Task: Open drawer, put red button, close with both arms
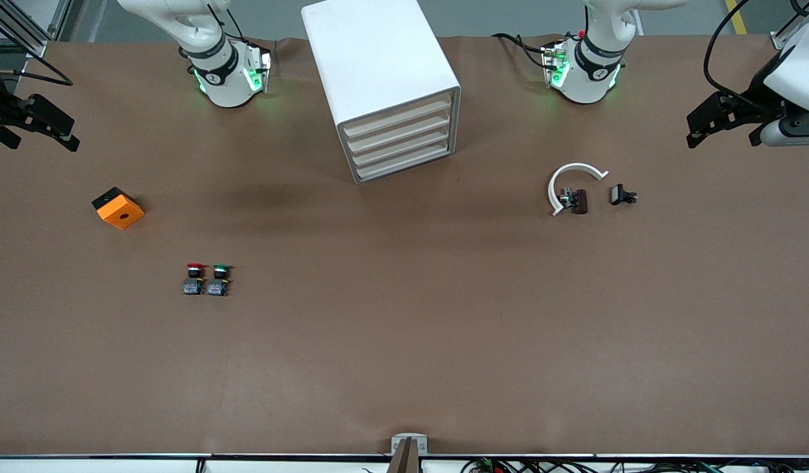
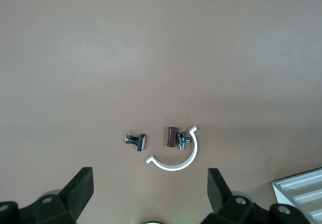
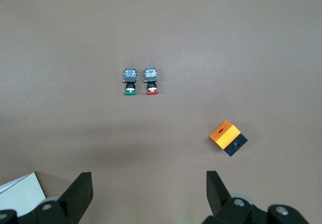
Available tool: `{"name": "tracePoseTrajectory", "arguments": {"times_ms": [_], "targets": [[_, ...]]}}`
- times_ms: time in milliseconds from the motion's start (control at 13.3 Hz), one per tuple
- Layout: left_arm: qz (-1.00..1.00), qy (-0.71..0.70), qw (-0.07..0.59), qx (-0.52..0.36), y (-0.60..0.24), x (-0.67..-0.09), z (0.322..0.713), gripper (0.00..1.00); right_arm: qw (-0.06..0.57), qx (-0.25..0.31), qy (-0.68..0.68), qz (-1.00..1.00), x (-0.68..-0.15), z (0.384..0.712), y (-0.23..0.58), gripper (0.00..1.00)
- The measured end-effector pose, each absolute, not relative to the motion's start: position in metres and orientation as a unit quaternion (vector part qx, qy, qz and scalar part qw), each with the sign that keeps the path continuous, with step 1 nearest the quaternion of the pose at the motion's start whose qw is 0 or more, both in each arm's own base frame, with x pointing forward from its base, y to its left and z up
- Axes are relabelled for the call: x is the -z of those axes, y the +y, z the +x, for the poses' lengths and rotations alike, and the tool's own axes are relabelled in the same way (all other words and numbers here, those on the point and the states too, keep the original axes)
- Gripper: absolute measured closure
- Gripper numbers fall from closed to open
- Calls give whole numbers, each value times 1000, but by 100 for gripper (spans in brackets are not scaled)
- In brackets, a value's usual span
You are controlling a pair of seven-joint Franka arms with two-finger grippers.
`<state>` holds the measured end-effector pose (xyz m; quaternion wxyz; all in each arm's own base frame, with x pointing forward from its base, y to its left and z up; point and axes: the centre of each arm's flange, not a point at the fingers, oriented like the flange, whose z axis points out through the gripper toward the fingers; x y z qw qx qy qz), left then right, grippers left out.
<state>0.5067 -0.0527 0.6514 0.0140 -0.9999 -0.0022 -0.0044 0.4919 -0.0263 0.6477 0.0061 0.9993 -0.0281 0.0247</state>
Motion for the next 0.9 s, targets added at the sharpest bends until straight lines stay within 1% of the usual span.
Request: {"name": "tracePoseTrajectory", "arguments": {"times_ms": [300, 450, 675, 900], "targets": [[-1000, -3, 14, 5, -52, -652, 509, 0, 6, -25, -29, 999, -648, 492, -27, 0], [-1000, -2, 13, -3, -53, -642, 522, 0, 6, -27, -29, 999, -648, 492, -27, 0], [-999, 5, 16, -46, -78, -592, 548, 0, 3, -32, -9, 999, -650, 493, -27, 0], [-995, -33, 22, -90, -146, -522, 569, 0, -3, -35, 1, 999, -651, 493, -26, 0]]}}
